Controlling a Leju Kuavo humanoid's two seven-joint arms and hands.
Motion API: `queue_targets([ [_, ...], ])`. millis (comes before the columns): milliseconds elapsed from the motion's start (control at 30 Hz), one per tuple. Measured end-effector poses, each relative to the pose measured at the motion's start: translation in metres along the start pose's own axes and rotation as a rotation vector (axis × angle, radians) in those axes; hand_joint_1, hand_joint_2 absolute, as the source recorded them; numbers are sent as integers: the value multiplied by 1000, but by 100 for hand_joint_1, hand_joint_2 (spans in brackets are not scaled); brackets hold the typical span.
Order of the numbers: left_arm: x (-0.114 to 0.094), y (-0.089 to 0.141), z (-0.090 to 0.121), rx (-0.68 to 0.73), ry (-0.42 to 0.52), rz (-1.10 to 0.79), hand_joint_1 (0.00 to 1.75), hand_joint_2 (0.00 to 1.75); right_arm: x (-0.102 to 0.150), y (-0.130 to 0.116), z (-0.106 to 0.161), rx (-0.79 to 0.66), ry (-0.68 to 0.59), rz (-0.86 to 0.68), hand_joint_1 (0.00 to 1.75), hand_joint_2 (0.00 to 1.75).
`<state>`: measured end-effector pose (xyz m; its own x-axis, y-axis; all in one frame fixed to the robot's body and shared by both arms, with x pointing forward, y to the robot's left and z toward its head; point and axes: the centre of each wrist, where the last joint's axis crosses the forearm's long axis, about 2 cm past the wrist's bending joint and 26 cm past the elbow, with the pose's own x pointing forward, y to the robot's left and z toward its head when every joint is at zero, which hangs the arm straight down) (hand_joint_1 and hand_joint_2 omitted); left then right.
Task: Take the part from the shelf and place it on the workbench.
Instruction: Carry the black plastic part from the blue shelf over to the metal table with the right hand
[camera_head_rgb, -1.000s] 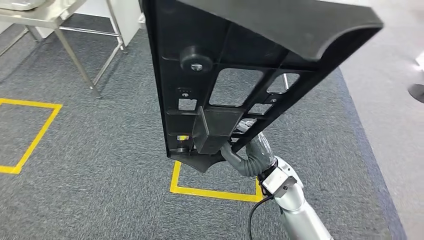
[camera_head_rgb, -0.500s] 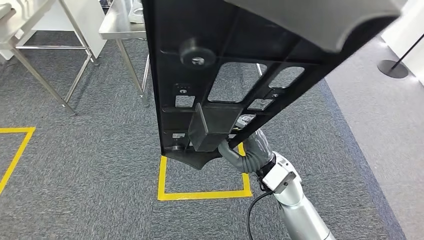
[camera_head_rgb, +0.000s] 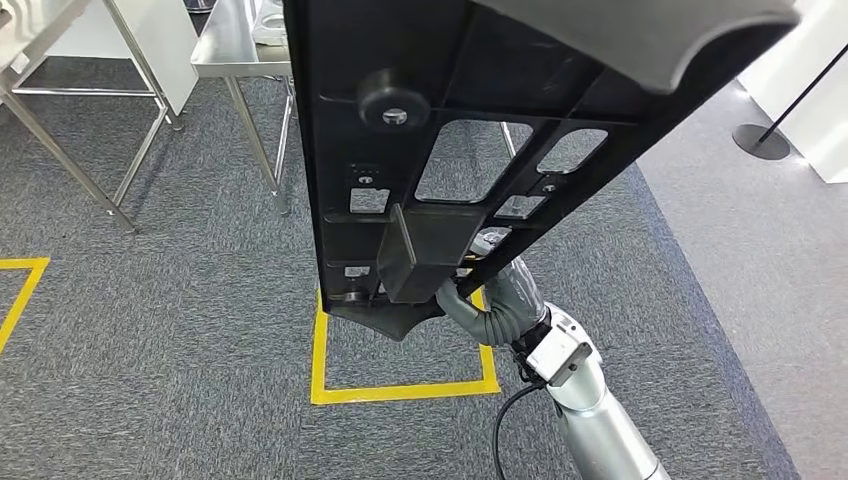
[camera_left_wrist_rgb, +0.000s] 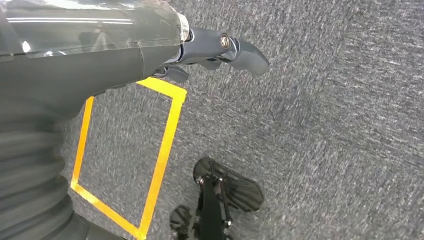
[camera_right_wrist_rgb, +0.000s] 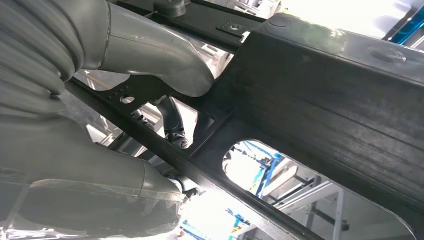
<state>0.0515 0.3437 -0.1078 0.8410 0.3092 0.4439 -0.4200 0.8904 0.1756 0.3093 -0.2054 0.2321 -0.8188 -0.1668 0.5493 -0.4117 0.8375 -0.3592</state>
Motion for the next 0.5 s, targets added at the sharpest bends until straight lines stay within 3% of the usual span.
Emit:
queue_targets([
  [500,2,1,-1,-14,-7,-13,0,175,0,-2,7,-10,7,5,175,175],
])
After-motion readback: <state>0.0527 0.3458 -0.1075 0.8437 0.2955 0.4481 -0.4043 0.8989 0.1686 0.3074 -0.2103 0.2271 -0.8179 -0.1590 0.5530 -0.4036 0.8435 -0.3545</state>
